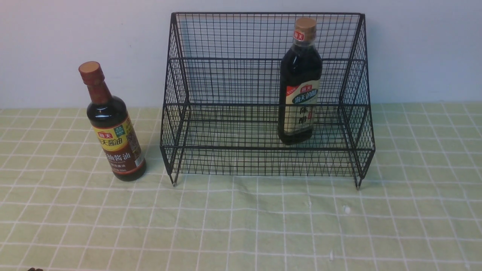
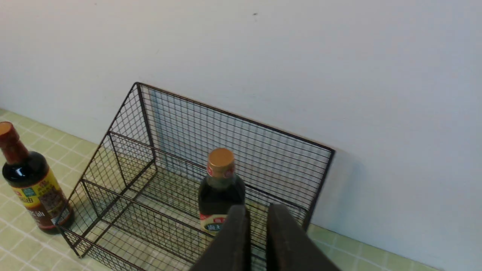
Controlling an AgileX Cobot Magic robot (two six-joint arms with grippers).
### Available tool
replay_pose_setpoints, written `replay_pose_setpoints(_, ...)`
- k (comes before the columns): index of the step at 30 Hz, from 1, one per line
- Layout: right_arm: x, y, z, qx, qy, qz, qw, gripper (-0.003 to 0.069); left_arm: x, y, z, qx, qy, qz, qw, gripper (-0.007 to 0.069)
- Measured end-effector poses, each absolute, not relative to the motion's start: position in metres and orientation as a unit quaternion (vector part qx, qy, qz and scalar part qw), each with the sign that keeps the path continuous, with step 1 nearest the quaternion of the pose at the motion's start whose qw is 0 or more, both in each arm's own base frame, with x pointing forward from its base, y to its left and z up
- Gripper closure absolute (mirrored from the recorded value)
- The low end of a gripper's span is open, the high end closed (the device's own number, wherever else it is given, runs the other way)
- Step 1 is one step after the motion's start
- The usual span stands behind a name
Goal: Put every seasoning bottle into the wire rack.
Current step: Use the left arm to grab the condiment bottle closest to it
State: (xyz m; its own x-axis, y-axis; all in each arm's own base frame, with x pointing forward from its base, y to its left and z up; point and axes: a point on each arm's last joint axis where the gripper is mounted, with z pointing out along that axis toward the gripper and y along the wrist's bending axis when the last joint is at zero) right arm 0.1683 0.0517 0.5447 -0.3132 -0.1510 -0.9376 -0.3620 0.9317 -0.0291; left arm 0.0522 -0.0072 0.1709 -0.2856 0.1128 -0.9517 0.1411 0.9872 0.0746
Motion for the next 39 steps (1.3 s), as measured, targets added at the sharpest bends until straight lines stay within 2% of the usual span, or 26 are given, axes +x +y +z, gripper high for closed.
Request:
replay_pose_setpoints(4,0.110,0.032,0.553,-0.128,0.786,0.081,0.599,0.0664,0.052,-0.007,0.171,0.079,0.802,-0.012,0.592,0.0631)
replay_pose_setpoints(5,0.087,0.024,0.549,-0.112,0.773,0.081,0.619,0.0671,0.052,-0.007,0.171,0.079,0.802,-0.012,0.592,0.0631)
replay_pose_setpoints(10,0.044,0.013,0.531,-0.088,0.716,0.098,0.686,0.0672,0.052,-0.007,0.171,0.079,0.802,-0.012,0.592,0.0631)
replay_pose_setpoints(16,0.074,0.022,0.482,-0.087,0.756,0.105,0.641,0.0672,0.052,-0.007,0.171,0.079,0.802,-0.012,0.592,0.0631)
replay_pose_setpoints(18,0.077,0.024,0.467,-0.082,0.747,0.121,0.648,0.0672,0.052,-0.007,0.171,0.079,0.802,-0.012,0.592,0.0631)
replay_pose_setpoints(22,0.066,0.022,0.428,-0.060,0.683,0.153,0.712,0.0672,0.052,-0.007,0.171,0.079,0.802,-0.012,0.592,0.0631)
replay_pose_setpoints(23,0.064,0.021,0.428,-0.060,0.680,0.154,0.714,0.0672,0.052,-0.007,0.171,0.079,0.802,-0.012,0.592,0.0631)
replay_pose_setpoints(27,0.045,0.013,0.388,-0.031,0.586,0.164,0.793,0.0673,0.052,-0.007,0.171,0.079,0.802,-0.012,0.592,0.0631)
replay_pose_setpoints(28,0.046,0.013,0.387,-0.030,0.585,0.165,0.794,0.0673,0.052,-0.007,0.171,0.079,0.802,-0.012,0.592,0.0631)
replay_pose_setpoints(29,0.038,0.010,0.379,-0.023,0.554,0.166,0.815,0.0672,0.052,-0.007,0.171,0.079,0.802,-0.012,0.592,0.0631)
replay_pose_setpoints(31,0.030,0.007,0.376,-0.019,0.532,0.168,0.830,0.0672,0.052,-0.007,0.171,0.079,0.802,-0.012,0.592,0.0631)
replay_pose_setpoints(39,0.027,0.006,0.374,-0.019,0.527,0.168,0.833,0.0672,0.052,-0.007,0.171,0.079,0.802,-0.012,0.592,0.0631)
